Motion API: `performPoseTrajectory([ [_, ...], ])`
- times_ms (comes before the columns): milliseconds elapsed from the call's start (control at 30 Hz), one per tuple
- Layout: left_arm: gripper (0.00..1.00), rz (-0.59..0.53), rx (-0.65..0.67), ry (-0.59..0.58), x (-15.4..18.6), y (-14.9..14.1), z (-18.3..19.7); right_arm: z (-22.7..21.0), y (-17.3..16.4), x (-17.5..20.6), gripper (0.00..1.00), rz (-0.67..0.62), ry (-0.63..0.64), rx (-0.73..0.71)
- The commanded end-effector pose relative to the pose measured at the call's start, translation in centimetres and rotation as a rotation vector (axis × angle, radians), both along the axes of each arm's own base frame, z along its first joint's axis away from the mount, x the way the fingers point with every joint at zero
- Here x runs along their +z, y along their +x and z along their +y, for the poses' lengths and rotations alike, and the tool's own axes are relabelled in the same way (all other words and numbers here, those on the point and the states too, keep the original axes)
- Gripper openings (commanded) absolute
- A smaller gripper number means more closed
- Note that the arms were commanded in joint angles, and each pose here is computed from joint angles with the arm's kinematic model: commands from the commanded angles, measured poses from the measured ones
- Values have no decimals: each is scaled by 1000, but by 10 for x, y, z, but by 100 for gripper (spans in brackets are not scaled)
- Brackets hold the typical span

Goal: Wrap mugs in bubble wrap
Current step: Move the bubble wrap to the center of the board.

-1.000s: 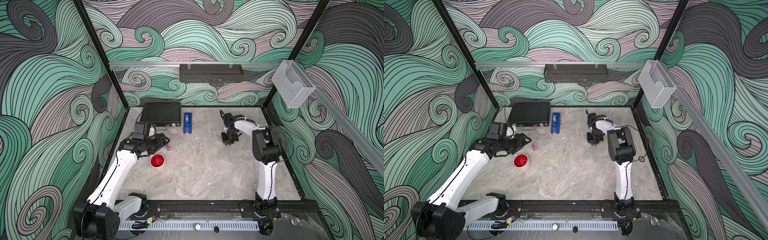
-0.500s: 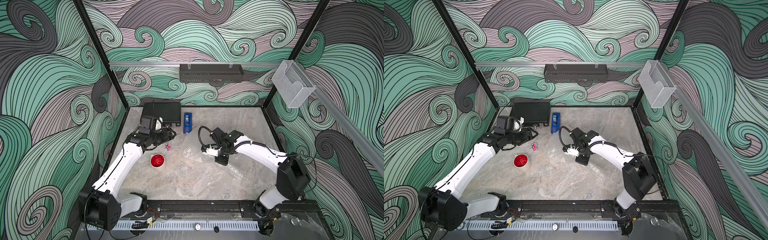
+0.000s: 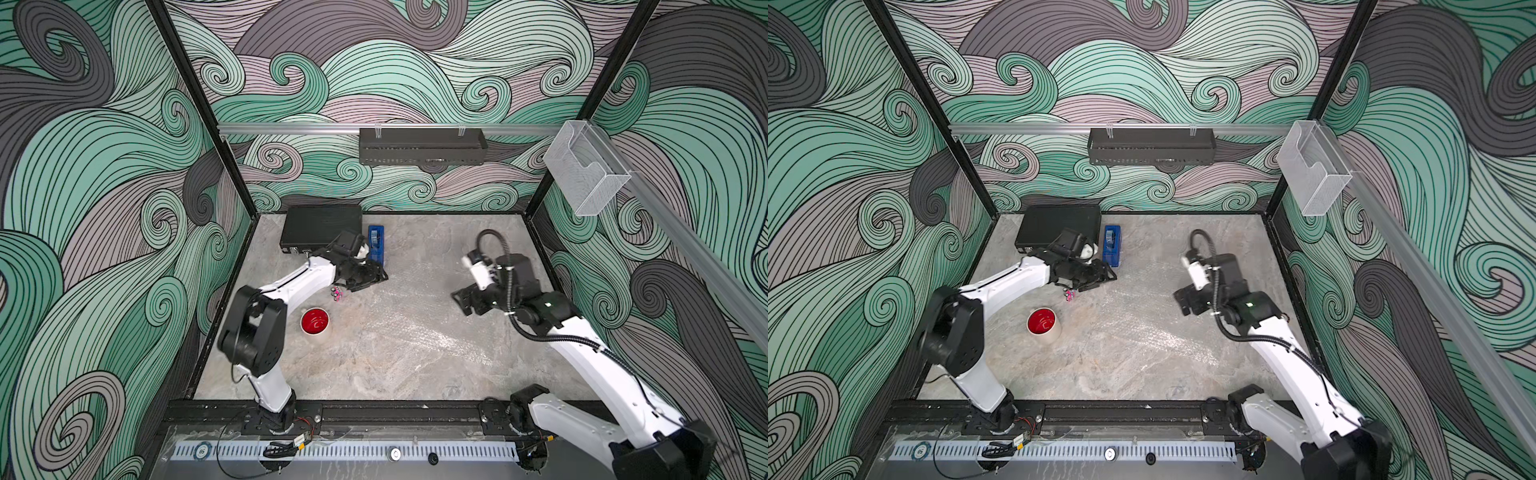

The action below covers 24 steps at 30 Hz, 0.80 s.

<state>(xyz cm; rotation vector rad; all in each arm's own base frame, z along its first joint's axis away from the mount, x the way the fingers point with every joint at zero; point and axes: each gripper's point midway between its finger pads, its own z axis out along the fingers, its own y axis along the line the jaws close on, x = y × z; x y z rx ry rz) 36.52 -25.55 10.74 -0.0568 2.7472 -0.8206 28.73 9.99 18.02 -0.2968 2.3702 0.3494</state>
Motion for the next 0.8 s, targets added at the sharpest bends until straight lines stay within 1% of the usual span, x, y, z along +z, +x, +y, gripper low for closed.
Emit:
performPoseTrajectory([
  [0, 73, -58, -20, 89, -10, 22, -24, -16, -17, -96, 72, 532, 476, -518],
  [67, 73, -66, -36, 159, -22, 28, -38, -41, -15, -116, 72, 585, 413, -630],
  [133, 73, -72, -49, 273, -34, 30, -43, -68, -4, -123, 76, 580, 314, -687],
  [167, 73, -73, -44, 360, -40, 29, -38, -78, 3, -123, 77, 578, 265, -690],
  [233, 73, -74, 31, 542, -42, 30, -11, -92, 12, -124, 80, 594, 155, -666],
  [267, 73, -76, 55, 597, -41, 28, 3, -95, 15, -127, 80, 610, 125, -647],
  [300, 74, -99, 79, 626, -36, 28, 13, -97, 17, -129, 81, 623, 104, -628],
  [333, 75, -121, 89, 632, -32, 27, 20, -97, 18, -132, 81, 635, 89, -609],
  [367, 75, -139, 87, 613, -31, 28, 23, -97, 18, -133, 81, 638, 76, -588],
  [400, 75, -161, 67, 591, -33, 30, 23, -95, 18, -136, 81, 642, 79, -568],
  [467, 75, -166, 19, 549, -41, 31, 15, -90, 21, -143, 81, 649, 94, -524],
  [533, 76, -115, -27, 533, -52, 28, 6, -85, 24, -151, 80, 668, 107, -491],
  [600, 76, -8, -20, 589, -68, 23, 11, -79, 27, -157, 76, 688, 129, -457],
  [667, 75, 29, -32, 586, -83, 19, 8, -76, 28, -160, 71, 709, 137, -436],
  [767, 73, 47, -30, 544, -93, 15, 3, -70, 30, -159, 61, 710, 151, -402],
])
